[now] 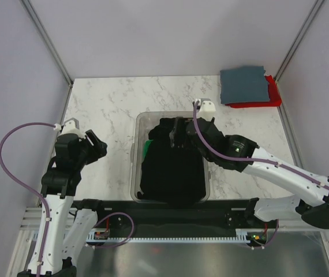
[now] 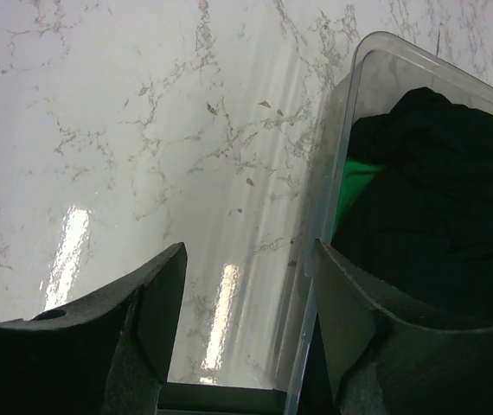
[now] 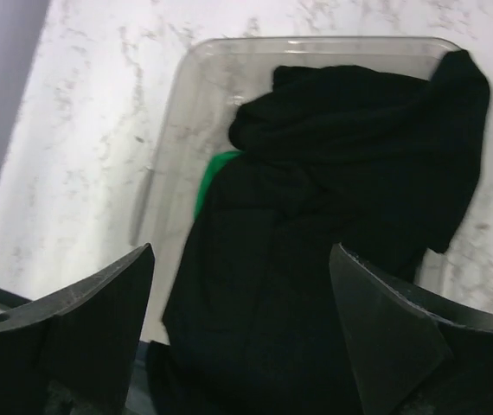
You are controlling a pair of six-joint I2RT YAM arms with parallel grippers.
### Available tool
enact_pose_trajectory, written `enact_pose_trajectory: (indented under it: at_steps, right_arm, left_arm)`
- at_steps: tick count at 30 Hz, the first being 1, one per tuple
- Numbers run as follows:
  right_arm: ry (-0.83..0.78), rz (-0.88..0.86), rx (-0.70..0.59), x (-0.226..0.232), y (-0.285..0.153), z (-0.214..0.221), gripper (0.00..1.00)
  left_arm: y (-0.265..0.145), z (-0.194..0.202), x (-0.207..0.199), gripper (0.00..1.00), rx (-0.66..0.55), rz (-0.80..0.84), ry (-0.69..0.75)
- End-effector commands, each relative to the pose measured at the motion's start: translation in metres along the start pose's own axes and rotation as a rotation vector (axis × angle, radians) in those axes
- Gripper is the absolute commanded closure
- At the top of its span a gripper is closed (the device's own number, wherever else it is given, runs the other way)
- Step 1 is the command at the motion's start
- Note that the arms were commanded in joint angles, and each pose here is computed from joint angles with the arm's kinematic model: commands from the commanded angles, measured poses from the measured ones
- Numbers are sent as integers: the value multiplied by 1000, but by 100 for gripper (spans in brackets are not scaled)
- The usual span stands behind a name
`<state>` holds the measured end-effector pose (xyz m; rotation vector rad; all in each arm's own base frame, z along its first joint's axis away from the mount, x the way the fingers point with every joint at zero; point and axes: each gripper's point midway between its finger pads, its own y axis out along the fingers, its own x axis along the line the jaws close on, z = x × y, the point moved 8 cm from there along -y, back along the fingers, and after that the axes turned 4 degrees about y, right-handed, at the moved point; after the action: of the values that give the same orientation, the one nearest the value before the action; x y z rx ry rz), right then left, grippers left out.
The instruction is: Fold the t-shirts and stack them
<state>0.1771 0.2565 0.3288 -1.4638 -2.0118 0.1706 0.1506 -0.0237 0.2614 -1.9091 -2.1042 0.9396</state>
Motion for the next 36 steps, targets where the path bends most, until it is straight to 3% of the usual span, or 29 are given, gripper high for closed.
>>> enact_pose_trajectory:
  at_steps: [1, 10, 22, 36]
  right_arm:
    - [-37, 93, -37, -36, -6, 15, 8]
    - [-39, -92, 171, -39, 3, 71, 10]
    - [-184, 55, 268, -26, 79, 102, 9]
    - [-135, 8, 404, -15, 115, 138, 33]
  left_arm:
    - [2, -4, 0, 33, -15, -18, -32]
    - [3, -3, 1, 33, -13, -26, -34]
    - [0, -4, 2, 33, -28, -29, -39]
    - [-2, -4, 2, 33, -41, -22, -42]
